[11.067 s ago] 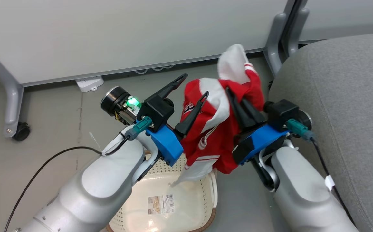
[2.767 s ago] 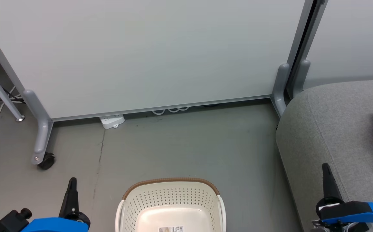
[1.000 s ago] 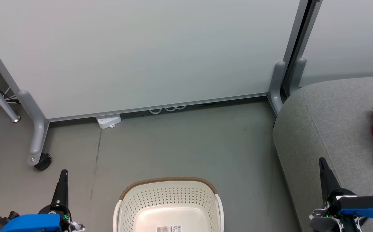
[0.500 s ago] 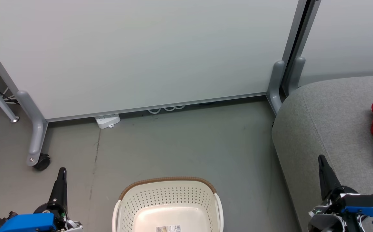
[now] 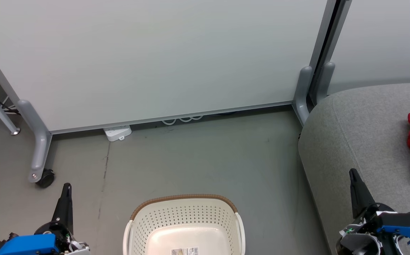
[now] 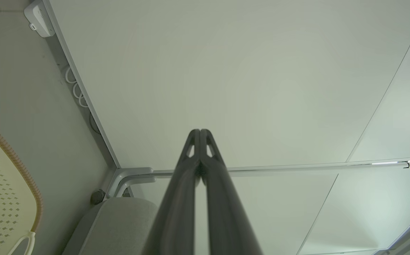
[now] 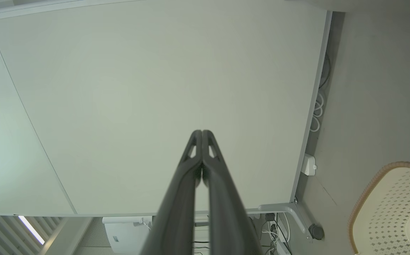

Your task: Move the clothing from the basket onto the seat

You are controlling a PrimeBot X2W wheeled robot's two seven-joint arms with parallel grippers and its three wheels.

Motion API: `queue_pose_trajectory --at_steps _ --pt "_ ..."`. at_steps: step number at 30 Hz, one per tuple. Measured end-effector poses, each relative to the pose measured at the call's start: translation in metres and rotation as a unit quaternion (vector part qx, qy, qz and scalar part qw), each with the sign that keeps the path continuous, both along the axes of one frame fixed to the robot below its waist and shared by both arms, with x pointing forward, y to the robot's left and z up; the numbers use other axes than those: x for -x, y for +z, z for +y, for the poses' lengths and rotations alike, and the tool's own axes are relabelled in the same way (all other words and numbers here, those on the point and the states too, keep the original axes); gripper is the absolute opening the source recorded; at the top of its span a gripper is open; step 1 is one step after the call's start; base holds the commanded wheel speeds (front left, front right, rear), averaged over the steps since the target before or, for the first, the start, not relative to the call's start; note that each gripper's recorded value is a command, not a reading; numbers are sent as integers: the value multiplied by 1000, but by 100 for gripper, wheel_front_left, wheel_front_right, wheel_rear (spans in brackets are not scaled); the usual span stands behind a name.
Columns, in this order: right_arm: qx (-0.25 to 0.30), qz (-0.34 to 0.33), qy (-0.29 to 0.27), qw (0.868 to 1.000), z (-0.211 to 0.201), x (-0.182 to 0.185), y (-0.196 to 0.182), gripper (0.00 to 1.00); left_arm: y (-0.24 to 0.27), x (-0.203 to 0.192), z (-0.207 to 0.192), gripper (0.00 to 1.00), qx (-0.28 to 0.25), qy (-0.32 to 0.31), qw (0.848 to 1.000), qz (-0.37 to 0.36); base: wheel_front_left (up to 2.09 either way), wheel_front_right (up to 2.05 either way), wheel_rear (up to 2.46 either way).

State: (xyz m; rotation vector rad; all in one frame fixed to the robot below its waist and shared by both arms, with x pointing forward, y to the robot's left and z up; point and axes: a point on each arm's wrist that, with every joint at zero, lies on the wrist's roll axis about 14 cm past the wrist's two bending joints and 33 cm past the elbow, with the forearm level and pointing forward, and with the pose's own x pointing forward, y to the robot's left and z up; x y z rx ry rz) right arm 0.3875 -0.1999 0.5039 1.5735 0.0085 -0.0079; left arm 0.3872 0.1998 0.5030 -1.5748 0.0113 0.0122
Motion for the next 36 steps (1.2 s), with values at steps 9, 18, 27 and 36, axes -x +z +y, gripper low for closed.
queue_pose_trajectory --at_steps 9,18,27,36 --pt "0 0 0 1000 0 0 0 0 0 0 0 0 0 0 1000 0 0 0 0" --pt "0 0 0 1000 0 0 0 0 0 0 0 0 0 0 1000 0 0 0 0" --pt "0 0 0 1000 0 0 0 0 0 0 0 0 0 0 1000 0 0 0 0" --pt "0 0 0 1000 0 0 0 0 0 0 0 0 0 0 1000 0 0 0 0"
